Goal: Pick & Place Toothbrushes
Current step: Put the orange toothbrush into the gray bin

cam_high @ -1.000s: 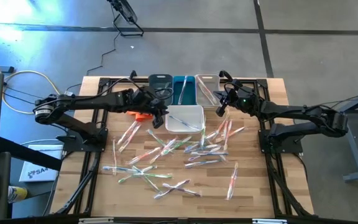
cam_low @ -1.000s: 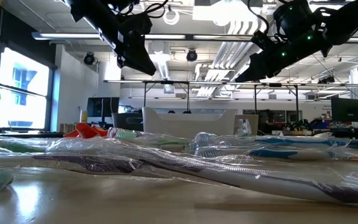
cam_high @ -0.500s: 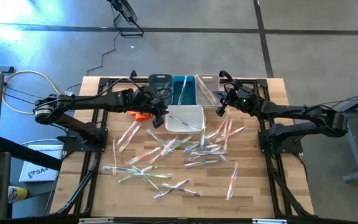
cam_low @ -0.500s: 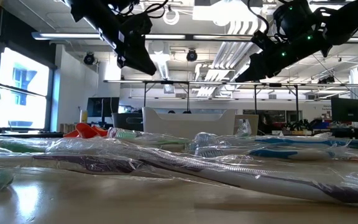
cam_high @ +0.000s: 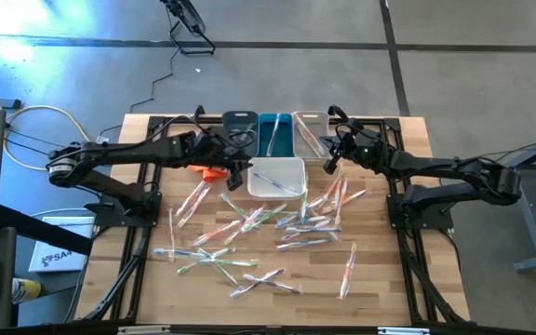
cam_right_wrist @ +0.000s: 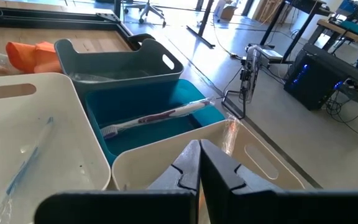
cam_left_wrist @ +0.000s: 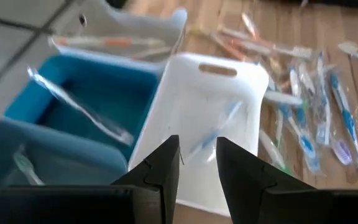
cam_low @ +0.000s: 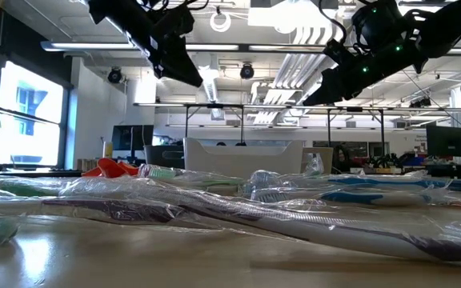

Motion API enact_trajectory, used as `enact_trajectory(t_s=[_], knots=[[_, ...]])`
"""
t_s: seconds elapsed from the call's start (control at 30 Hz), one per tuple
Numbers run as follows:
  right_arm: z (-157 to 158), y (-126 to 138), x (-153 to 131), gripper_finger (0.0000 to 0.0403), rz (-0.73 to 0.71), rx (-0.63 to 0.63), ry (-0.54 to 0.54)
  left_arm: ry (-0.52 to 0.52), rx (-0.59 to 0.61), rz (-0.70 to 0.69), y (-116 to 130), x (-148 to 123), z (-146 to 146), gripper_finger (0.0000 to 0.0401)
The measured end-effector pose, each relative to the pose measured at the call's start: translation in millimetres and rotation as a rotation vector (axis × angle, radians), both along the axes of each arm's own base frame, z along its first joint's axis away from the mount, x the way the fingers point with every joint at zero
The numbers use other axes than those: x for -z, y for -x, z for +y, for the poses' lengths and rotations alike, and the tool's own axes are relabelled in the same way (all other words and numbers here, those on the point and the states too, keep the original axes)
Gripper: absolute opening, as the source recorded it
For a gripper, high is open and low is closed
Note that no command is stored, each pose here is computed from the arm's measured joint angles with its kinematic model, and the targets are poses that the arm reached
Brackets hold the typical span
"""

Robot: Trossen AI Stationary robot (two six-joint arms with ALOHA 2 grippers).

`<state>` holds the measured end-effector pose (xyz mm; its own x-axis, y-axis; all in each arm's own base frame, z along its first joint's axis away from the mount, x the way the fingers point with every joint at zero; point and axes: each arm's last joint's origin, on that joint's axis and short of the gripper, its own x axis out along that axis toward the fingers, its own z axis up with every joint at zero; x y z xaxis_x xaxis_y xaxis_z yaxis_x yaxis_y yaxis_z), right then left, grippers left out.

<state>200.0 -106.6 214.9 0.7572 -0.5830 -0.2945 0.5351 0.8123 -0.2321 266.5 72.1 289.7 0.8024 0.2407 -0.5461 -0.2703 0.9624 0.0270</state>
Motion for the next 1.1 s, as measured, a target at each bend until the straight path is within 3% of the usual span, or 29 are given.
enact_trajectory(t_s=[0.27,0.5,0.77,1.1], knots=[[0.0,0.0,0.0,0.0002,0.0,0.0,0.0,-0.025,-0.026,-0.12,25.0,18.6,-6.1,0.0104],[0.1,0.0,0.0,0.0002,0.0,-0.001,0.0,-0.069,-0.026,-0.293,62.3,29.6,-16.1,0.0104],[0.0,0.1,-0.1,0.0002,-0.001,0.0,0.001,-0.155,-0.003,-0.39,106.0,32.7,-27.8,0.0104],[0.0,0.1,0.0,0.0002,-0.003,0.002,-0.004,-0.087,-0.035,-0.49,121.5,22.4,-31.9,0.0104]])
